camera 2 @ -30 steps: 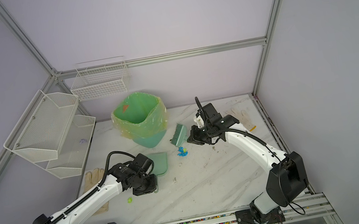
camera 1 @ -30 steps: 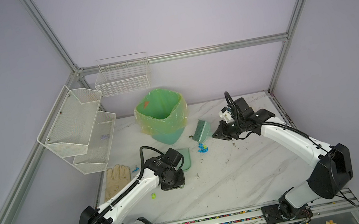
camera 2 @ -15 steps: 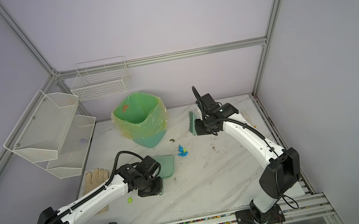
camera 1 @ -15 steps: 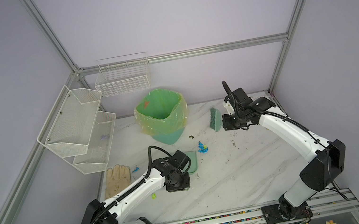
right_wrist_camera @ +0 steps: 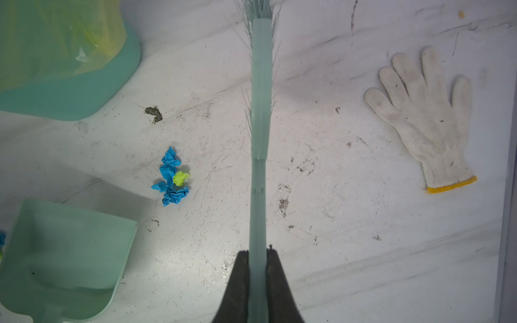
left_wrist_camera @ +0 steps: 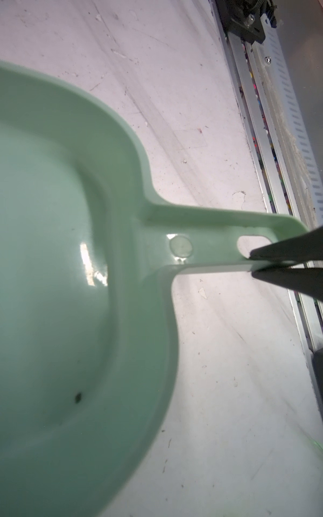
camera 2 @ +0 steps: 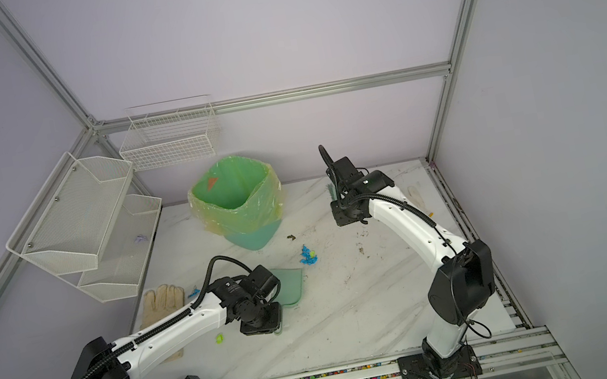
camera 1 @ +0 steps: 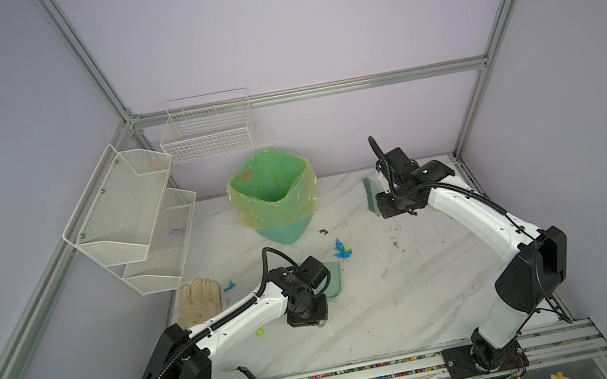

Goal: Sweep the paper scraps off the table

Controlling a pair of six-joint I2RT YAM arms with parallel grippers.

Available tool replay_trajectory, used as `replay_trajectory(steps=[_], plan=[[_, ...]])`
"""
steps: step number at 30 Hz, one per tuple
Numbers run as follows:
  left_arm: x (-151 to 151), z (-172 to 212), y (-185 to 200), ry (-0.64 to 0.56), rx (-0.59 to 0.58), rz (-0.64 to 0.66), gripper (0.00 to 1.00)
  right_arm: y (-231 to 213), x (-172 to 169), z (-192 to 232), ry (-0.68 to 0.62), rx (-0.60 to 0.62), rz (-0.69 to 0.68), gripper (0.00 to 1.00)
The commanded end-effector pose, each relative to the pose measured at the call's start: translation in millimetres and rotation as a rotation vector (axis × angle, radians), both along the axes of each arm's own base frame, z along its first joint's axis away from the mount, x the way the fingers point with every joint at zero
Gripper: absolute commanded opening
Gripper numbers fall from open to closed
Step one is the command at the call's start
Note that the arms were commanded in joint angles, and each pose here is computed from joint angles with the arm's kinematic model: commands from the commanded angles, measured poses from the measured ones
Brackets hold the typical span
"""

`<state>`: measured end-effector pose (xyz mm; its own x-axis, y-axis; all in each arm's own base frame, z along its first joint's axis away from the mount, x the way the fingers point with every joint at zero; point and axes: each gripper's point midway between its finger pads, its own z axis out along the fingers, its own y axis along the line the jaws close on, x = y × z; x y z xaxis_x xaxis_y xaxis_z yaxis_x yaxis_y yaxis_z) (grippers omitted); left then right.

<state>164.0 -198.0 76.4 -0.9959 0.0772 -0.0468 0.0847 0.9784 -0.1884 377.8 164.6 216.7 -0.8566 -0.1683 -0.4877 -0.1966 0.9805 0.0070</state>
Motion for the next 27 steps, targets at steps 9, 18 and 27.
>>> replay_trajectory(steps=[9, 18, 27], plan=[[26.7, 27.5, -39.5, -0.049, -0.093, -0.038, 0.00, 20.4, -14.9, -28.4, 0.112, -0.155, 0.114, 0.00], [24.8, 19.7, -50.5, -0.003, -0.117, -0.055, 0.00, 44.4, -24.7, -43.6, 0.141, -0.175, 0.179, 0.00], [27.8, 19.2, -63.9, 0.031, -0.149, -0.074, 0.00, 57.7, -27.4, -55.0, 0.158, -0.182, 0.228, 0.00]])
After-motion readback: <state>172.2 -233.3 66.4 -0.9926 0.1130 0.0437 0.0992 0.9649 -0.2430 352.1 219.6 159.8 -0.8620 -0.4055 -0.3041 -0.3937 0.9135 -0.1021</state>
